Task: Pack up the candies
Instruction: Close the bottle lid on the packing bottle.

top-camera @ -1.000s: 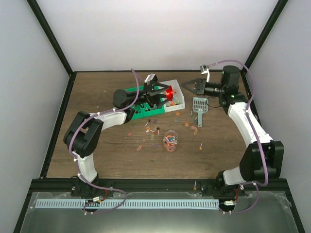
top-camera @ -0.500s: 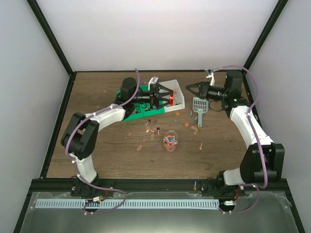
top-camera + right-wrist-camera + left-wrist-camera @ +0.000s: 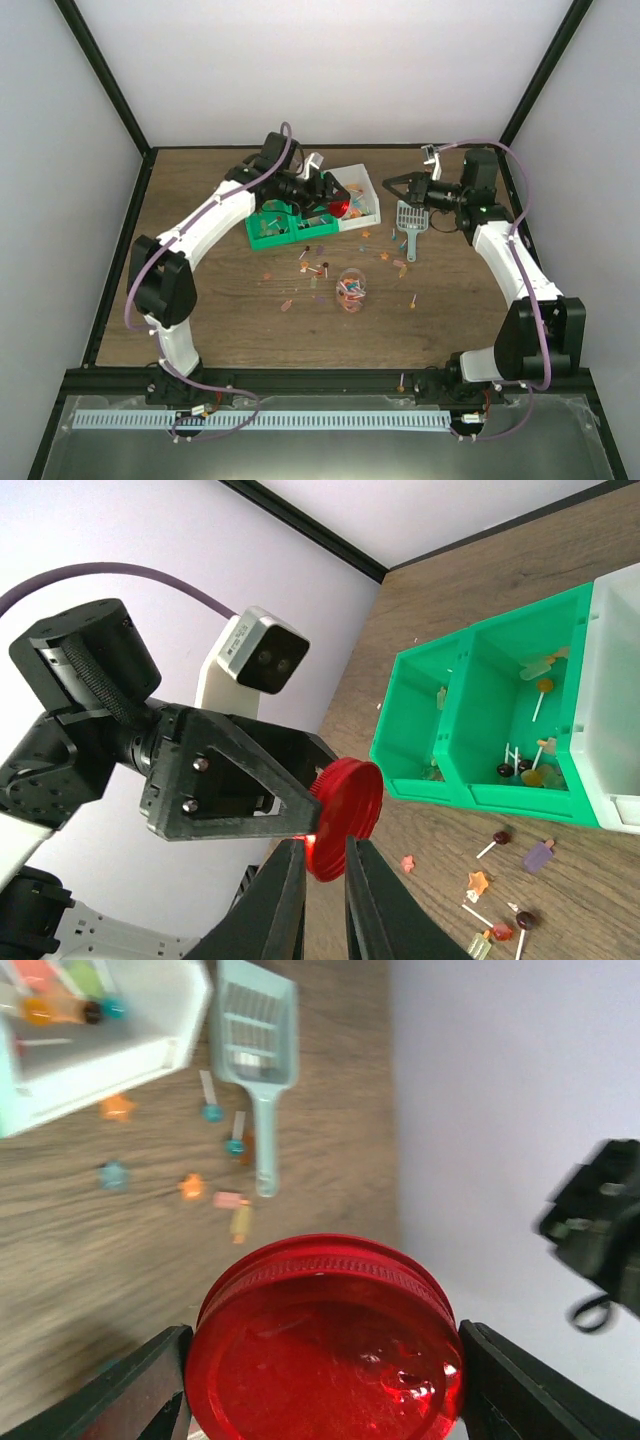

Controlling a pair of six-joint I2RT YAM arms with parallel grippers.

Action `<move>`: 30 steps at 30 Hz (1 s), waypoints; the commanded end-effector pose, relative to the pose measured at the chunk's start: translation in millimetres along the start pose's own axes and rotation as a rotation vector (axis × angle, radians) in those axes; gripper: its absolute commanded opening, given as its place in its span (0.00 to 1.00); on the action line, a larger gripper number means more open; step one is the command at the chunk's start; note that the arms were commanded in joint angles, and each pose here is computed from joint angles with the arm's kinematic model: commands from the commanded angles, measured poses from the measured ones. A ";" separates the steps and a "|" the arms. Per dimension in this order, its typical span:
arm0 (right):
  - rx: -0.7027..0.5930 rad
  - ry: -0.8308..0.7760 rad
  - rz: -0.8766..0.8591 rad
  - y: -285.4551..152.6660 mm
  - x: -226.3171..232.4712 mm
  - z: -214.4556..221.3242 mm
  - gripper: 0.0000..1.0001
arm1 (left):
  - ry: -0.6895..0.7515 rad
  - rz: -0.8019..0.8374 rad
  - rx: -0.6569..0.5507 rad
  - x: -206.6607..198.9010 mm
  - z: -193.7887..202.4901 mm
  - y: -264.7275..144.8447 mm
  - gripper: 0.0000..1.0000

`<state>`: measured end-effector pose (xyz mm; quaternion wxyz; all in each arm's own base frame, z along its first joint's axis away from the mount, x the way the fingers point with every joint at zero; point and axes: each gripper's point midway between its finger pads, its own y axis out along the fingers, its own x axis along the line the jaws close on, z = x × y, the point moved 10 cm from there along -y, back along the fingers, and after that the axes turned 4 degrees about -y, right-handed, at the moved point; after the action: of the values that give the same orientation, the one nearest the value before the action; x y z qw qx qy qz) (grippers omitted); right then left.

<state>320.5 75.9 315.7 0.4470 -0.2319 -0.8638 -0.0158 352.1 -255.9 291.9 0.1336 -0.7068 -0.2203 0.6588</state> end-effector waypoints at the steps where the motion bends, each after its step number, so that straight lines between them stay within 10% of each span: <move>1: -0.026 -0.018 0.009 -5.7 5.8 1.2 0.14 | 0.035 -0.317 0.065 18.9 17.5 1.0 0.70; 14: -0.052 0.026 0.057 -9.9 0.7 15.3 0.14 | 0.208 -0.733 0.162 -0.7 62.8 13.1 0.70; 30: -0.083 0.022 0.109 -20.2 4.7 17.0 0.15 | 0.372 -0.797 0.259 -27.3 111.9 54.2 0.69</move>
<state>299.7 70.0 302.5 0.4662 -0.2801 -0.8388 -0.0244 255.1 -318.4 276.9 0.4888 -0.6470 -0.3673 0.4556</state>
